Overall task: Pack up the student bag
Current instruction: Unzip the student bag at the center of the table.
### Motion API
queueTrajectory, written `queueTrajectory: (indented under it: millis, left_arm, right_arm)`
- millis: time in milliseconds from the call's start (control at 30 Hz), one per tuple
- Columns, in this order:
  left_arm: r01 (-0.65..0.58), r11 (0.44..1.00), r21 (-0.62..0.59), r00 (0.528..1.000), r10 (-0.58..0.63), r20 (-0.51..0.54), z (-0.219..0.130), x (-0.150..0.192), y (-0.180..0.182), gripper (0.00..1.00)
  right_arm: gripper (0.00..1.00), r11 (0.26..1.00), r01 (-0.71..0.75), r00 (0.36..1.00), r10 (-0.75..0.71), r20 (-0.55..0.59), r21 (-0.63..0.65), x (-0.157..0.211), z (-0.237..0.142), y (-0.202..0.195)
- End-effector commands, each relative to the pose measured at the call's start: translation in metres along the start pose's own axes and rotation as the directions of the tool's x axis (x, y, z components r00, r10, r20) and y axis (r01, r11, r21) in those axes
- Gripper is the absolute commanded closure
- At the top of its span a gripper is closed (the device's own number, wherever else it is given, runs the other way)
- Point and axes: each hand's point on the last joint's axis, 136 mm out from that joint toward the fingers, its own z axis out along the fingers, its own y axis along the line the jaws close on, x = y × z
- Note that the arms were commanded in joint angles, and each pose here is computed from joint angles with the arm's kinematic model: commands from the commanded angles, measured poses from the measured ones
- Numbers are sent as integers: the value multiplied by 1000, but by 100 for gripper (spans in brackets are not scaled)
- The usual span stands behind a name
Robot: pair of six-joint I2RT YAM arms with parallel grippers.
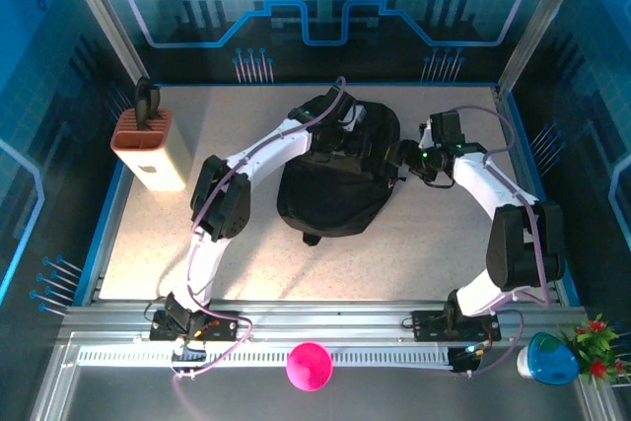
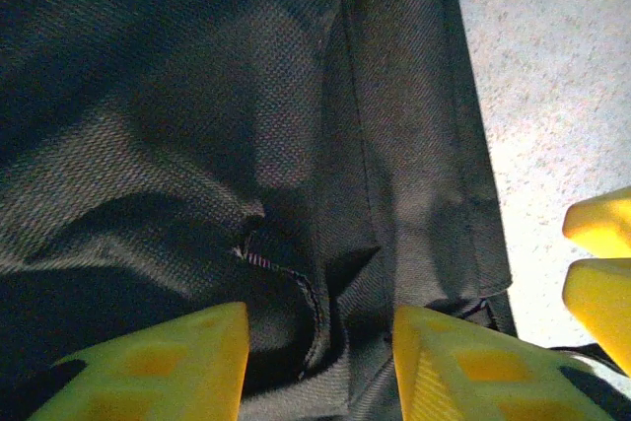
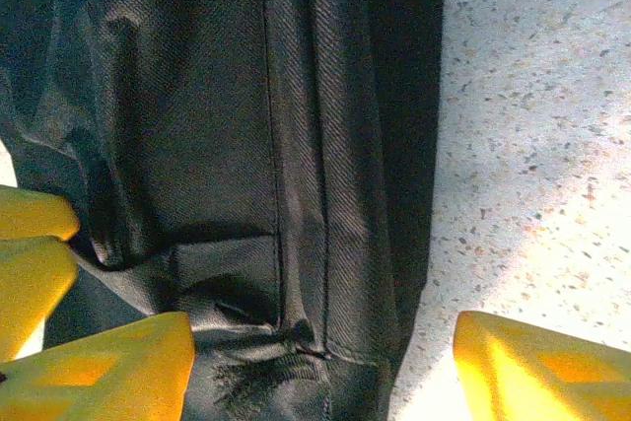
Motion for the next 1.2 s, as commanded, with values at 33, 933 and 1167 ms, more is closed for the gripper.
queueTrajectory:
  millis: [33, 933, 1167]
  left_arm:
    - [-35, 999, 2, 998, 35, -57, 12, 5, 0, 64]
    - [89, 993, 76, 996, -90, 11, -18, -3, 15, 100]
    - [184, 969, -162, 979, -167, 117, -42, -8, 80, 100]
  right_arm:
    - [31, 999, -16, 1000, 16, 5, -43, -13, 4, 7]
    - [50, 956, -38, 995, 63, -78, 292, -3, 45, -60]
    - [54, 909, -14, 998, 39, -53, 416, -18, 49, -82]
